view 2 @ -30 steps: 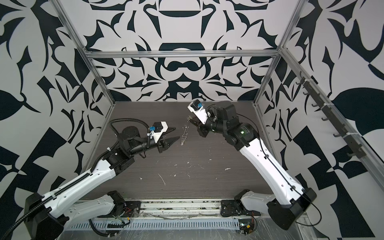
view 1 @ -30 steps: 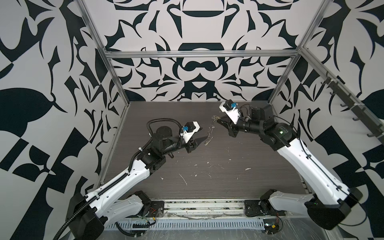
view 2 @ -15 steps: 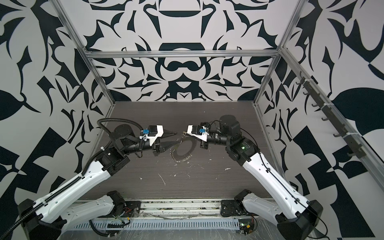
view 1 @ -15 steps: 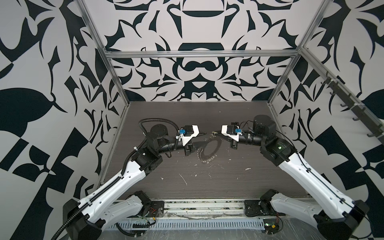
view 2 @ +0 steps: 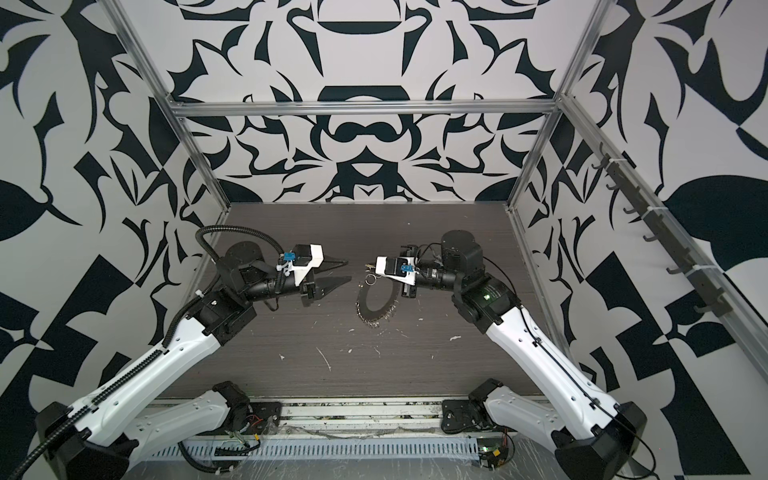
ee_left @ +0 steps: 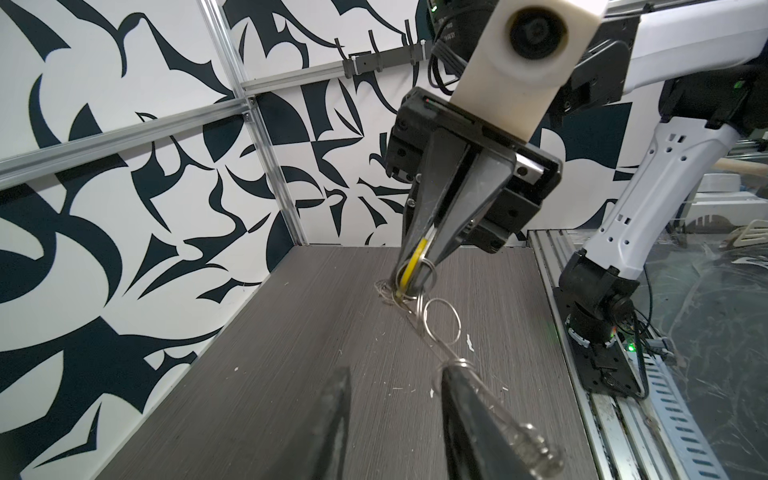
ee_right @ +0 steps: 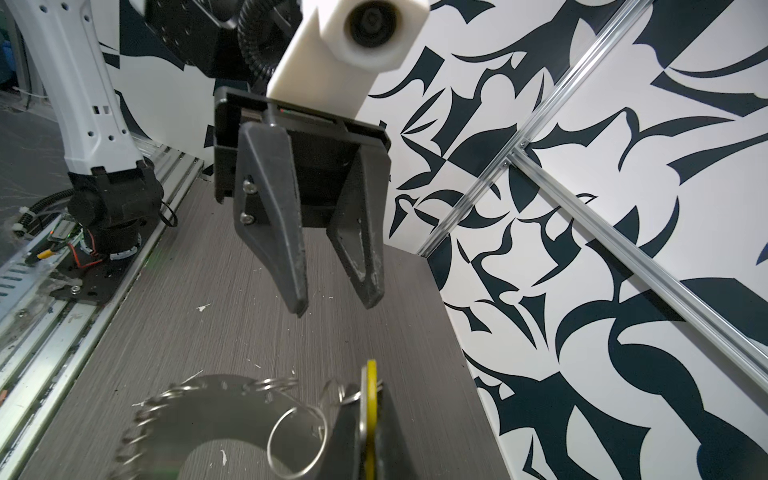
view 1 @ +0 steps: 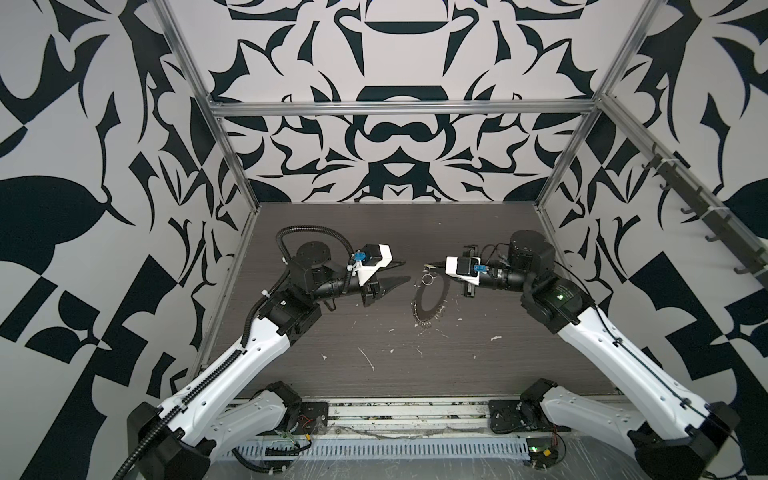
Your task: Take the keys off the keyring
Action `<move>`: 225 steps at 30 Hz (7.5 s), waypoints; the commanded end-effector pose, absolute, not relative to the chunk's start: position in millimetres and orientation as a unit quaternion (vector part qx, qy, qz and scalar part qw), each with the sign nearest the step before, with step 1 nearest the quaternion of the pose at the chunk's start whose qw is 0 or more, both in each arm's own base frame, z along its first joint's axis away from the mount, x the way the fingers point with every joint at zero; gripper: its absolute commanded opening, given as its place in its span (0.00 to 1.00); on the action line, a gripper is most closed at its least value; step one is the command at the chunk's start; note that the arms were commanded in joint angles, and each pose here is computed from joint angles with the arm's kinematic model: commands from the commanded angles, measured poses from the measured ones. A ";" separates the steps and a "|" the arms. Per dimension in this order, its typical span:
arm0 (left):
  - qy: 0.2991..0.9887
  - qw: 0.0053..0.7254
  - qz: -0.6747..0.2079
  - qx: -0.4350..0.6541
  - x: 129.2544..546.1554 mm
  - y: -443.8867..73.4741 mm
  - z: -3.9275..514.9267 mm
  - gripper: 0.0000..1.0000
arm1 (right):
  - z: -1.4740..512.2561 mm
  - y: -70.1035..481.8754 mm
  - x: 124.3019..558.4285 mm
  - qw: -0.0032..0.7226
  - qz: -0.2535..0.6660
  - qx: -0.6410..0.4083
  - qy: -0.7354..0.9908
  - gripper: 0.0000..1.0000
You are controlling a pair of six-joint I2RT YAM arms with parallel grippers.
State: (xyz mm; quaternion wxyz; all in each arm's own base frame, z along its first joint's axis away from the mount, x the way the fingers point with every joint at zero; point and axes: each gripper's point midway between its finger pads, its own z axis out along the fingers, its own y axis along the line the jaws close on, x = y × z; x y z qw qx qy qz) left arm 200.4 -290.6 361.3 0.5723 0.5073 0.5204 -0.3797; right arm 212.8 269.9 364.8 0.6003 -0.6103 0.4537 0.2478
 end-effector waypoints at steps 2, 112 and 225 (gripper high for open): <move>0.501 0.574 -0.388 0.518 200.5 -294.4 376.0 0.39 | 388.0 271.7 211.9 0.636 0.227 -0.615 0.408 0.00; 0.505 0.551 -0.431 0.506 208.4 -315.3 377.0 0.00 | 407.8 277.9 217.4 0.668 0.251 -0.583 0.388 0.00; 0.497 0.598 -0.355 0.519 197.7 -296.5 406.3 0.25 | 422.7 286.5 191.5 0.625 0.460 -0.519 0.358 0.00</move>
